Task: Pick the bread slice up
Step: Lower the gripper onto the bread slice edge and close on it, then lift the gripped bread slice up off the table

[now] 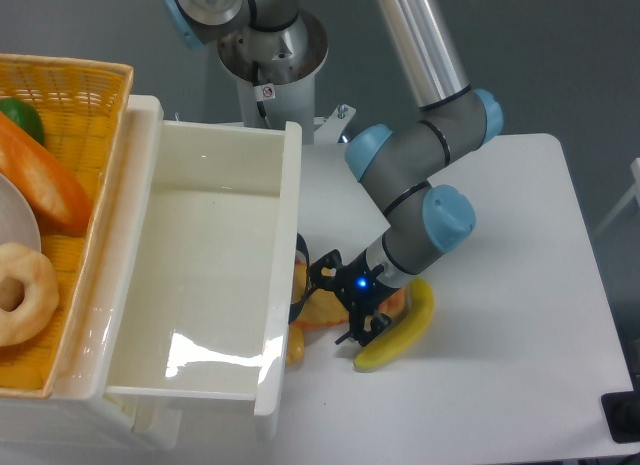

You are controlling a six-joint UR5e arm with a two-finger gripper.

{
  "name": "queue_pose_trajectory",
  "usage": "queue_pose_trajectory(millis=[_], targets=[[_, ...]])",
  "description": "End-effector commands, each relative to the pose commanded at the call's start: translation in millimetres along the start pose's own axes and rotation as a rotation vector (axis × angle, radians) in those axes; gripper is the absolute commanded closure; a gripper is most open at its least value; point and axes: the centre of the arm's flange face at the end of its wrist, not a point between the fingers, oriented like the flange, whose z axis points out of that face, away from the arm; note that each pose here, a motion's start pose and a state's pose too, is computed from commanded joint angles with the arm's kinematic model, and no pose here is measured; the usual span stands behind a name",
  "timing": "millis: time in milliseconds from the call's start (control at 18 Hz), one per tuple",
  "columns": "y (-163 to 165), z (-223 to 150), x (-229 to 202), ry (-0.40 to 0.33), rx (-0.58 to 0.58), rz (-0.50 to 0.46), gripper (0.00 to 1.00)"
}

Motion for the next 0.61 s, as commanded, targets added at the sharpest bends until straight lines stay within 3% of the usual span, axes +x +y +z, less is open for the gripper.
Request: queue_pose_trajectory(millis=[222, 278, 611], targets=[[2.4, 5.6, 4.2, 0.007, -0.066, 0.007, 0.9], [-2.0, 12.1, 7.9, 0.017, -0.071, 0.014, 0.96], [-3.6, 13.1, 10.0, 0.017, -0.07, -0.003, 1.0]])
